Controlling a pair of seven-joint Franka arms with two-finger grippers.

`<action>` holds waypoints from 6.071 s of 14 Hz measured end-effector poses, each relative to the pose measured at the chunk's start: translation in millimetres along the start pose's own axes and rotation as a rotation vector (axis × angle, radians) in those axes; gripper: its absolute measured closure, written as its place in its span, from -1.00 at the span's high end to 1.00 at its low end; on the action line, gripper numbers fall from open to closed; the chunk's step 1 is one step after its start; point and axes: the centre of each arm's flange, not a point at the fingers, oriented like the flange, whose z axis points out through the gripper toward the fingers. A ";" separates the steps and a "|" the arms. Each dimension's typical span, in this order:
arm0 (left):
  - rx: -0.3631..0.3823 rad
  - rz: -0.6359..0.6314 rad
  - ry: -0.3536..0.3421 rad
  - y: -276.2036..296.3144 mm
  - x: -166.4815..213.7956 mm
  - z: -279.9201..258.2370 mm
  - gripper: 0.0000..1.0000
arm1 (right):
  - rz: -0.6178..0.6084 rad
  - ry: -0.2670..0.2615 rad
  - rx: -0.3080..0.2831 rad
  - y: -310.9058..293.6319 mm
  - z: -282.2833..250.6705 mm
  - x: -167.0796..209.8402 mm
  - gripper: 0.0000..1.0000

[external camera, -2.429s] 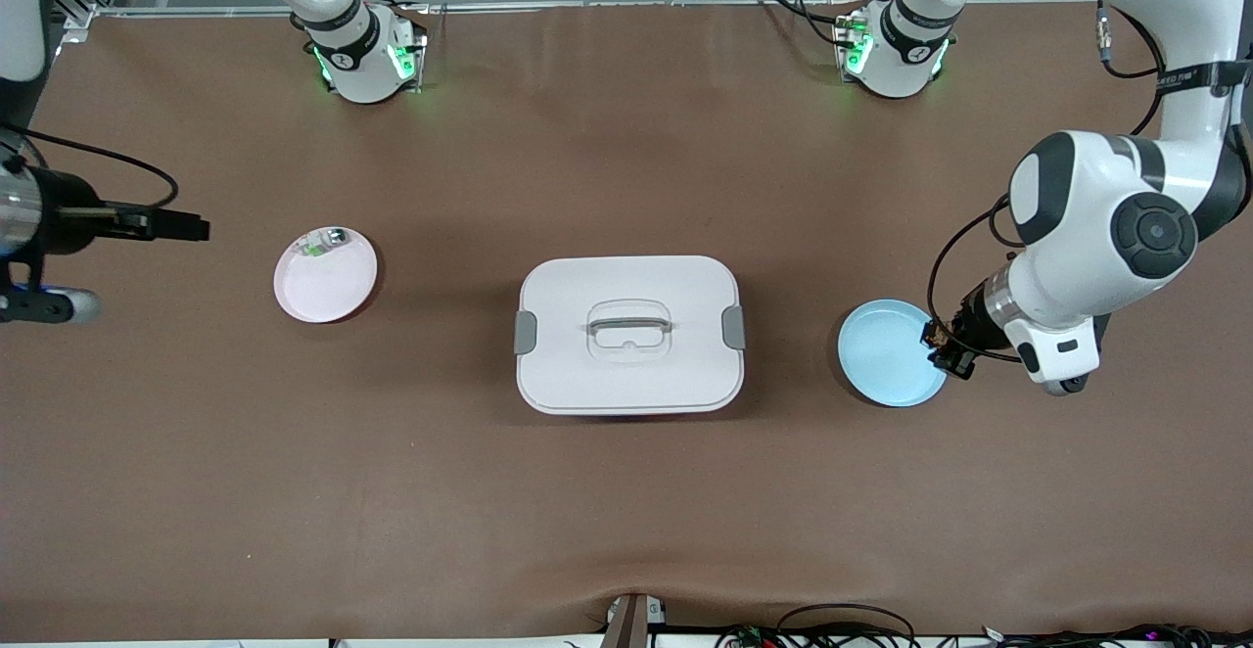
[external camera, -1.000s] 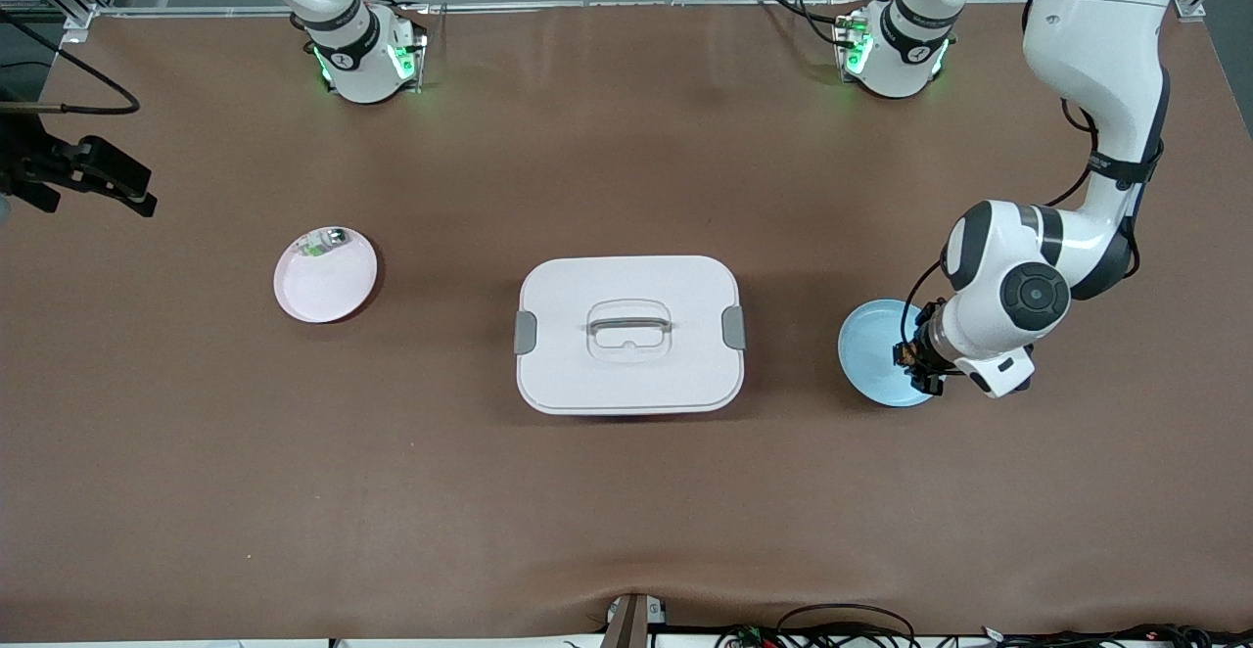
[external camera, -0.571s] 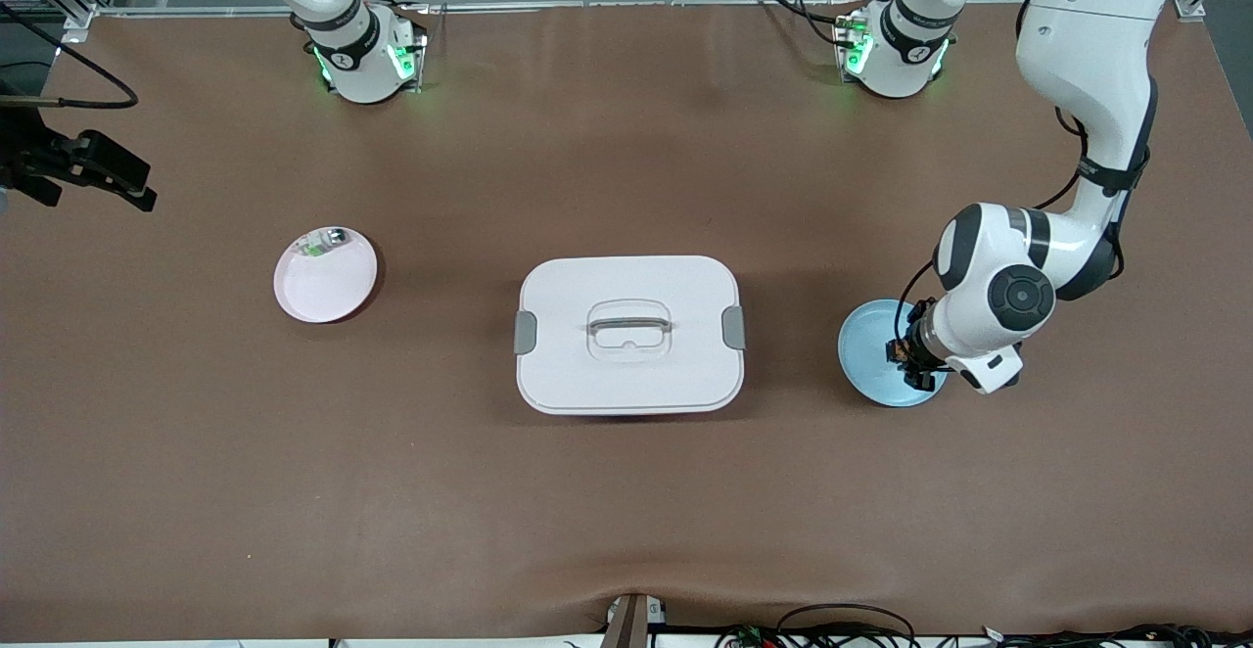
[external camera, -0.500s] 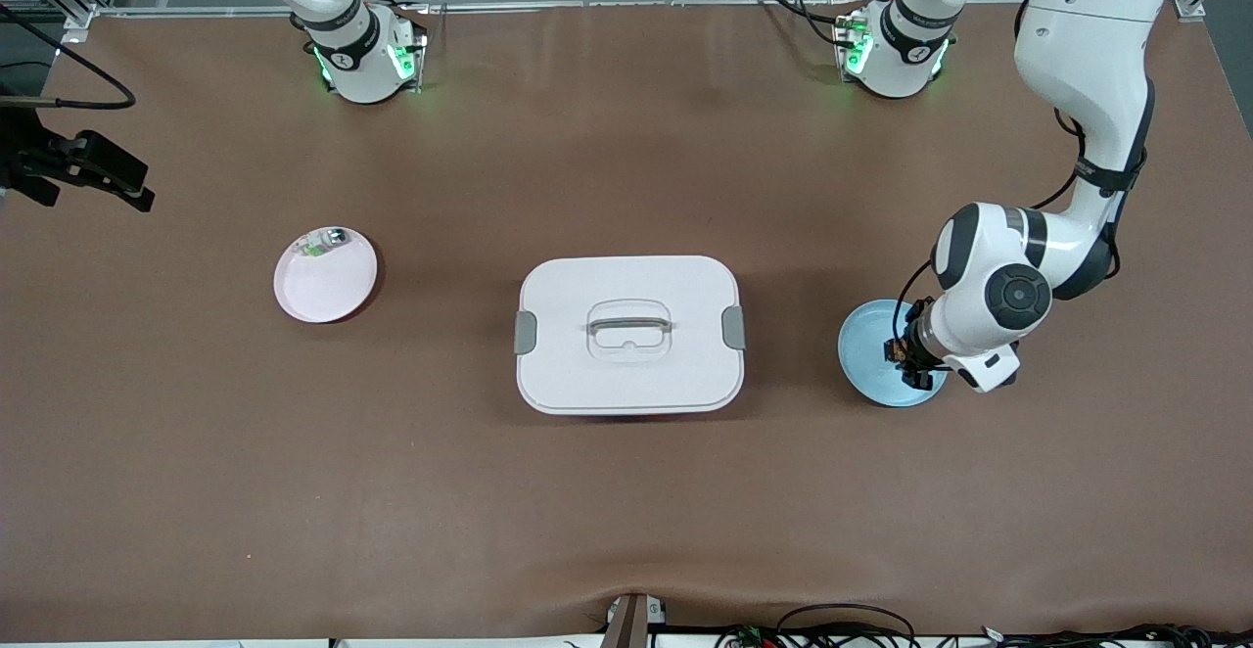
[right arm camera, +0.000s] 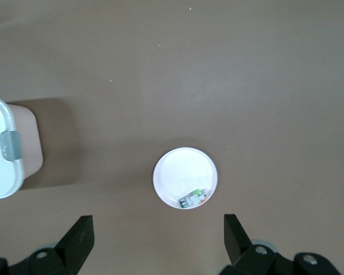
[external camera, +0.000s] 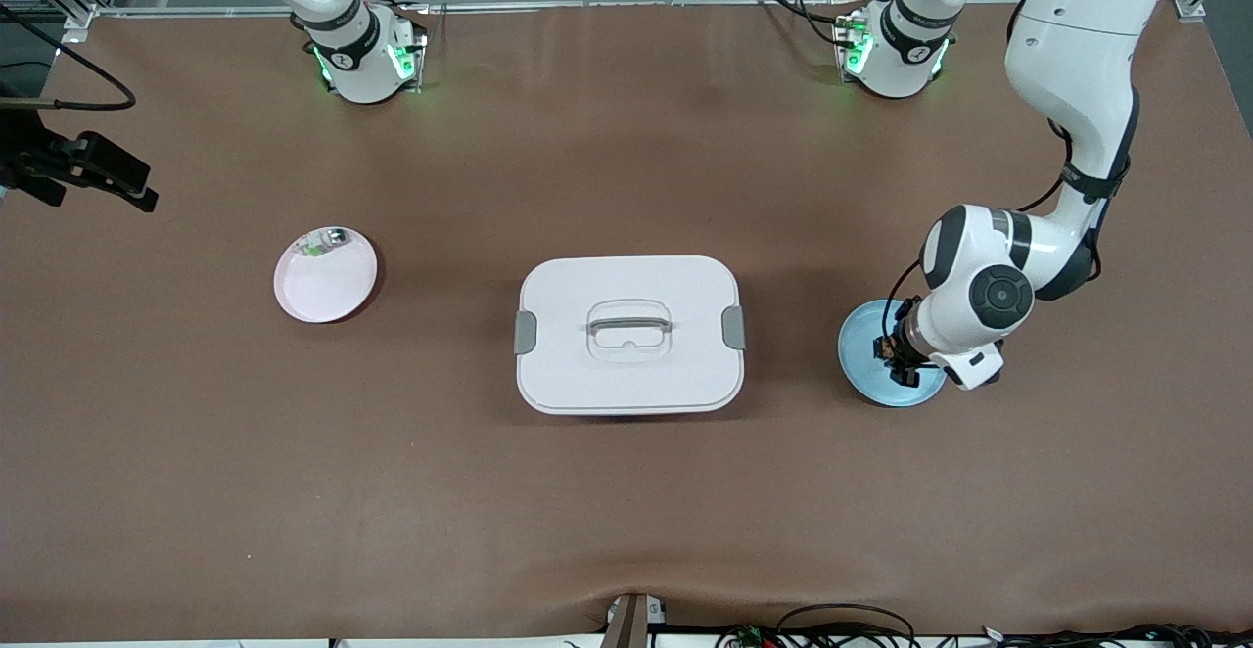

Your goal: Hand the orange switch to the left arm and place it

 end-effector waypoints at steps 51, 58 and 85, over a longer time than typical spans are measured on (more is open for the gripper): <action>-0.168 1.238 0.042 -5.2 92.7 -233.2 1.00 | 0.078 0.098 0.025 23.6 7.5 -6.3 1.00; -0.173 1.232 0.060 -49.8 92.5 -316.3 1.00 | 0.062 0.093 -0.034 30.2 -18.7 -17.7 1.00; -0.181 1.307 0.079 -121.2 82.0 -437.8 1.00 | 0.051 -0.020 -0.011 21.5 -6.6 -29.6 1.00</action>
